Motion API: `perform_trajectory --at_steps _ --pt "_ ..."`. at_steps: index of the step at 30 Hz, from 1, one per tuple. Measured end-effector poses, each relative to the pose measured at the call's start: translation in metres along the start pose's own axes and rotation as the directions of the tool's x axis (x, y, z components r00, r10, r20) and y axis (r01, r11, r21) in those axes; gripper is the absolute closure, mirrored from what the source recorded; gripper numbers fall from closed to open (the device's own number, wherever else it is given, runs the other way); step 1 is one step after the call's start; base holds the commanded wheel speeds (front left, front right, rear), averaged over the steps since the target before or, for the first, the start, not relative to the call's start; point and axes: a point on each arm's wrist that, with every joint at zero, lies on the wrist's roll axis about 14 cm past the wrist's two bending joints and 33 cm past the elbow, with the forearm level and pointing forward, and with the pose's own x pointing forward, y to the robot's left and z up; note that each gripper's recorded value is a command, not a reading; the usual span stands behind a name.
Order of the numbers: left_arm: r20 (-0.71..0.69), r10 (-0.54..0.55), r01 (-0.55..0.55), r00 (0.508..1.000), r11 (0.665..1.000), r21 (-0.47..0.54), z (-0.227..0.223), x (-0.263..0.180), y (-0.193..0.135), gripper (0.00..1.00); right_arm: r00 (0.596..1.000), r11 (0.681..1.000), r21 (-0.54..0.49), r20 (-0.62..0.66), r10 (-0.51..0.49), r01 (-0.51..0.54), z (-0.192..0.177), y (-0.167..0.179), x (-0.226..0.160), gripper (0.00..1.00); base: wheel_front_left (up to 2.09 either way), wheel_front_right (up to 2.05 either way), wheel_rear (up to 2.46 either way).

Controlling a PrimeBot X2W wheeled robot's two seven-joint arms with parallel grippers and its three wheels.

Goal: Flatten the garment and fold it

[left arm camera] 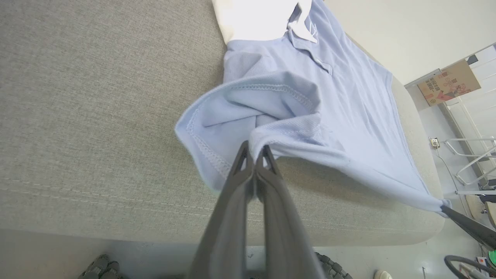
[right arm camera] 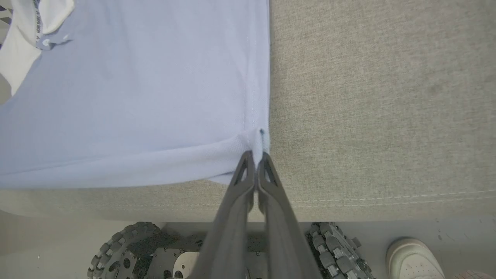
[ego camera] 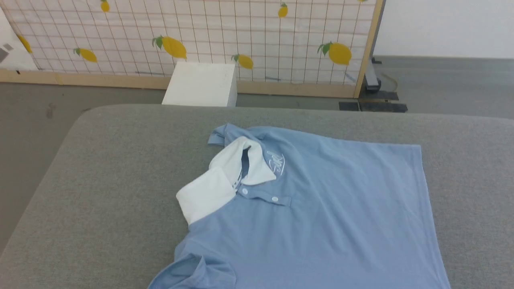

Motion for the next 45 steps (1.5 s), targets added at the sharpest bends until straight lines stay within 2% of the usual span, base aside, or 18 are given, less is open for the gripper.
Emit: perform_trajectory --at_steps 8,14,18,23,29,37,45 --pt "0.003 0.002 -0.002 1.000 1.000 -0.016 -0.005 -0.024 -0.005 1.00 1.000 1.000 0.016 -0.020 0.001 0.000 -0.011 0.000 -0.017 1.00 0.00 0.00 0.00" --pt "0.023 -0.030 0.030 0.999 1.000 0.011 0.005 -0.024 -0.015 1.00 1.000 1.000 0.016 0.024 -0.001 0.001 -0.001 0.002 -0.021 1.00 0.00 0.00 0.00" --pt "0.034 -0.070 0.068 0.997 0.996 0.056 0.017 -0.011 -0.024 1.00 0.997 1.000 -0.017 0.083 0.008 -0.006 0.019 0.009 -0.017 1.00 0.00 0.00 0.00" --pt "0.042 -0.129 0.121 0.991 0.981 0.149 0.042 0.021 -0.036 1.00 0.983 0.995 -0.099 0.181 0.041 -0.023 0.067 0.023 -0.001 1.00 0.00 0.00 0.00" --pt "0.022 -0.150 0.142 0.988 0.966 0.214 0.060 0.065 -0.036 1.00 0.975 0.990 -0.138 0.219 0.044 -0.013 0.100 0.024 0.027 1.00 0.00 0.00 0.00" --pt "-0.058 -0.111 0.121 0.992 0.970 0.212 0.046 0.115 -0.016 1.00 0.996 0.992 -0.130 0.089 0.006 0.006 0.082 0.011 0.074 1.00 0.00 0.00 0.00" --pt "-0.101 -0.059 0.079 0.993 0.974 0.213 0.027 0.141 0.005 1.00 0.999 0.992 -0.123 -0.033 -0.010 0.005 0.055 0.005 0.105 1.00 0.00 0.00 0.00"
